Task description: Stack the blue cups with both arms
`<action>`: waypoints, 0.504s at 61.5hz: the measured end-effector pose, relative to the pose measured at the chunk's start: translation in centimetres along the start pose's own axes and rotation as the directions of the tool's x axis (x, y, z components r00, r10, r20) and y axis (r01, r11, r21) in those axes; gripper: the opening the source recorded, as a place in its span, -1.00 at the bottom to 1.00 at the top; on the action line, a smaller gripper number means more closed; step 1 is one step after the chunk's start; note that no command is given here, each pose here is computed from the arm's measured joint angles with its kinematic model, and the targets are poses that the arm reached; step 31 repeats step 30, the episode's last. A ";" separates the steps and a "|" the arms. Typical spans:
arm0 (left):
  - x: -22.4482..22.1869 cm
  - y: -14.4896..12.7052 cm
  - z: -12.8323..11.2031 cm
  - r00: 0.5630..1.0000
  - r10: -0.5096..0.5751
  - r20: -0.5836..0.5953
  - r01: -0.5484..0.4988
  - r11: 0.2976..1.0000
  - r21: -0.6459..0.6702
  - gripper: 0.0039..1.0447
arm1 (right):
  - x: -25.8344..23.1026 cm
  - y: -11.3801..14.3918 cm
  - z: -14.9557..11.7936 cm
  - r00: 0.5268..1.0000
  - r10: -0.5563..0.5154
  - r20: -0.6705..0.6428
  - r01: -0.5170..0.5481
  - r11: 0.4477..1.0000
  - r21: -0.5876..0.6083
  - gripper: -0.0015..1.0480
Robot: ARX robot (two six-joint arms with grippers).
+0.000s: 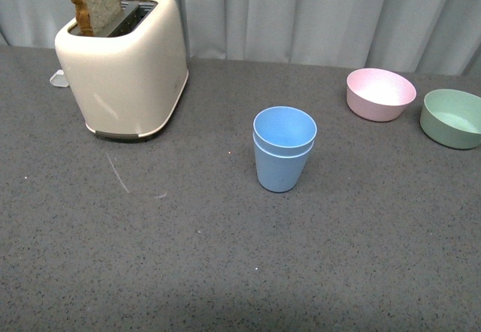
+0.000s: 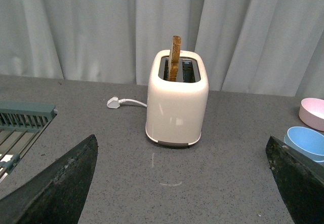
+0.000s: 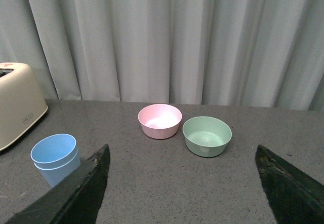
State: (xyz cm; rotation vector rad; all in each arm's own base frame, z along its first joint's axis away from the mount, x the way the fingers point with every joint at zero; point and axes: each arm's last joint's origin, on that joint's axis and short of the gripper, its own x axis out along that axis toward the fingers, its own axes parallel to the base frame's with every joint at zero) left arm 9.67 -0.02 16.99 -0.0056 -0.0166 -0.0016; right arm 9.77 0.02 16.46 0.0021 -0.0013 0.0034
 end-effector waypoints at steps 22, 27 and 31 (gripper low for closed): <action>0.0 0.0 0.0 1.000 0.000 0.000 0.000 1.000 0.000 0.88 | 0.0 0.0 0.0 1.000 0.000 0.000 0.000 1.000 0.000 0.81; 0.0 0.0 0.0 1.000 0.000 0.000 0.000 1.000 0.000 0.88 | 0.0 0.0 0.0 1.000 0.000 0.000 0.000 1.000 0.000 0.81; 0.0 0.0 0.0 1.000 -0.001 0.000 0.001 1.000 0.000 0.88 | 0.0 0.0 0.0 1.000 0.000 0.000 0.000 1.000 0.000 0.81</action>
